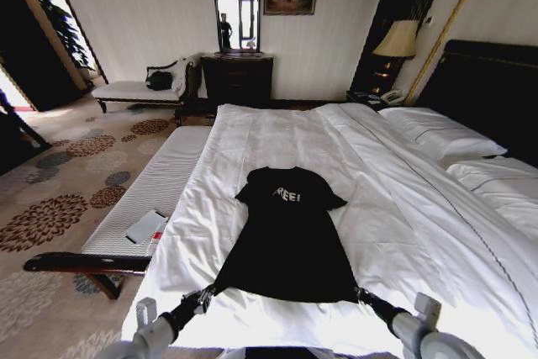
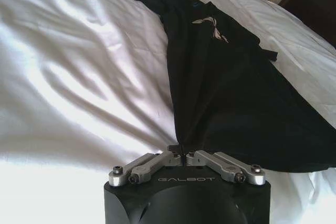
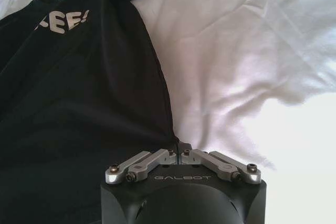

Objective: Fold the clothes on the bed.

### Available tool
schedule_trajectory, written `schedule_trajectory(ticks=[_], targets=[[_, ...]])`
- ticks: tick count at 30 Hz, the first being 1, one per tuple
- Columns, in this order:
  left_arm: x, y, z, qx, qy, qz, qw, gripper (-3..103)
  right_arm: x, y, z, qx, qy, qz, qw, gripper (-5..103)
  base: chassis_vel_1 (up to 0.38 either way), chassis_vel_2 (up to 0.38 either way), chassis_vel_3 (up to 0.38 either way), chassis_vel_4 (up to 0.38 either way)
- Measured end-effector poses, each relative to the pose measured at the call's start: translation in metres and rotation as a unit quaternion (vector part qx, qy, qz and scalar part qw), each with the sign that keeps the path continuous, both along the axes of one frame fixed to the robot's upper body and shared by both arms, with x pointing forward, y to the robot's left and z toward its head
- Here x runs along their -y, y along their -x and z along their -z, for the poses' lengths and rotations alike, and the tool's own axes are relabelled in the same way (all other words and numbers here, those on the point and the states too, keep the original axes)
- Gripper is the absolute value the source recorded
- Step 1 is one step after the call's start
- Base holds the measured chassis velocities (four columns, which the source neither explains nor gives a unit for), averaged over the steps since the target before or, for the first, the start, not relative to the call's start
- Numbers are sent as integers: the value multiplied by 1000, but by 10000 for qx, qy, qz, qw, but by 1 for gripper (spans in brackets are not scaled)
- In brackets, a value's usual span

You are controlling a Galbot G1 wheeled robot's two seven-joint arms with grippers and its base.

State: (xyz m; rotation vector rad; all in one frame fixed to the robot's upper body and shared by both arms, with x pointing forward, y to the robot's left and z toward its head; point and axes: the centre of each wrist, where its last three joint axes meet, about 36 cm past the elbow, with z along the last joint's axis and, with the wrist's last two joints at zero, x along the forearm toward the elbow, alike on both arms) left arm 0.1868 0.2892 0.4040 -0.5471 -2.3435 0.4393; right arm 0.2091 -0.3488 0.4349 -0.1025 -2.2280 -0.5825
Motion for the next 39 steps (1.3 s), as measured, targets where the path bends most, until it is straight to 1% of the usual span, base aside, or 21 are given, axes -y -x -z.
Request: schedule_trajectory(ticks=[2,3,6,8,13,16,23,26,29,34,37,39], targets=[[-1,6,0,-11,-64,-4,10000,0,0,2,-2,-58,136,-74,9999,0,0,0,0,0],[-1,6,0,-11,-64,-4,10000,0,0,2,-2,-58,136,-74,9999,0,0,0,0,0],[-5,8,0,4,-117,-72,9999,0,4,8,-2,-161,336,-110,9992,0,0,0,0,0],[-6,8,0,7,-130,-99,9999,0,4,11,-2,-199,381,-128,9990,0,0,0,0,0],[-12,5,2,29,-189,-203,9996,0,-3,26,-3,-383,533,-202,9976,0,0,0,0,0],[-14,5,4,20,-207,-223,9995,0,-5,30,3,-480,738,-254,9958,0,0,0,0,0],[-10,10,9,-59,-198,-215,9996,0,-2,27,18,-451,824,-167,9954,0,0,0,0,0],[2,20,12,-155,-105,-83,9998,0,-7,28,22,-413,799,-98,9959,0,0,0,0,0],[8,25,14,-160,-115,1,9998,0,-12,29,21,-391,764,-101,9963,0,0,0,0,0],[7,20,15,-99,-140,14,9999,0,-15,28,19,-370,764,-113,9963,0,0,0,0,0],[2,7,9,22,-142,-20,9999,0,-16,27,15,-357,790,-118,9962,0,0,0,0,0],[1,6,8,33,-144,-22,9999,0,-17,28,15,-359,785,-116,9962,0,0,0,0,0]])
